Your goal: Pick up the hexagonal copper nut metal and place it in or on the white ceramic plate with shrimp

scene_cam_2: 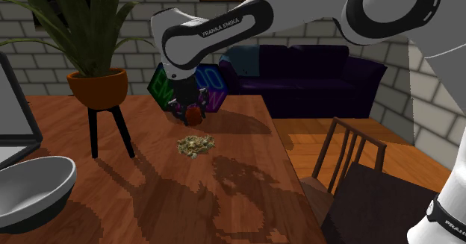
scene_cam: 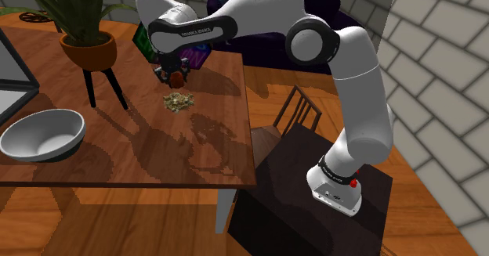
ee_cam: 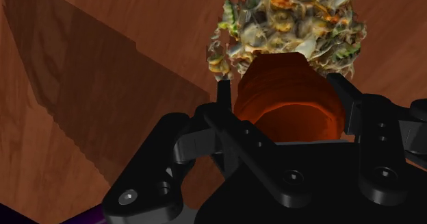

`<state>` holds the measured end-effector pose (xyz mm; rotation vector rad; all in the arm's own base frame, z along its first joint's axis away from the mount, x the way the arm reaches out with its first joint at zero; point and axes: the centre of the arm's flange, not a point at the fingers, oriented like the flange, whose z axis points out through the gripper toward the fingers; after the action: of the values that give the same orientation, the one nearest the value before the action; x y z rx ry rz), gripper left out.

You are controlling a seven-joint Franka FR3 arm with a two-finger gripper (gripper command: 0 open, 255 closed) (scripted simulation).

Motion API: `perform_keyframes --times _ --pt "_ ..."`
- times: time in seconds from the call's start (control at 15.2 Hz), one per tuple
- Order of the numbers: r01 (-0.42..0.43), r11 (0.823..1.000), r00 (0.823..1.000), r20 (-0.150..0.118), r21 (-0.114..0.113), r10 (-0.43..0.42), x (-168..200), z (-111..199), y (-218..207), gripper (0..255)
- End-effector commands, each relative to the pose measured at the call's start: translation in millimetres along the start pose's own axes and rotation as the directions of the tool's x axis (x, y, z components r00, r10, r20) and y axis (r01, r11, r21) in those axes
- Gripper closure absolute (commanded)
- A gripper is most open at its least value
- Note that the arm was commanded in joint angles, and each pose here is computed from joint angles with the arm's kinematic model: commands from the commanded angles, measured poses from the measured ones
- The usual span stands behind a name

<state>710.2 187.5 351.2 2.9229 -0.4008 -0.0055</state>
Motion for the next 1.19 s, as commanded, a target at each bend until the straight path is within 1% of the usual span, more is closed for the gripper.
perform_keyframes --times 0.0,0.66,1.12 --pt "0.001 1.0 1.0 0.0 0.0 -0.001 -0.2 9.2 -1.6 255" --pt "0.001 1.0 1.0 0.0 0.0 -0.001 -1.4 60.8 -11.5 255" --pt "0.001 1.0 1.0 0.0 0.0 -0.001 -1.4 60.8 -11.5 255"
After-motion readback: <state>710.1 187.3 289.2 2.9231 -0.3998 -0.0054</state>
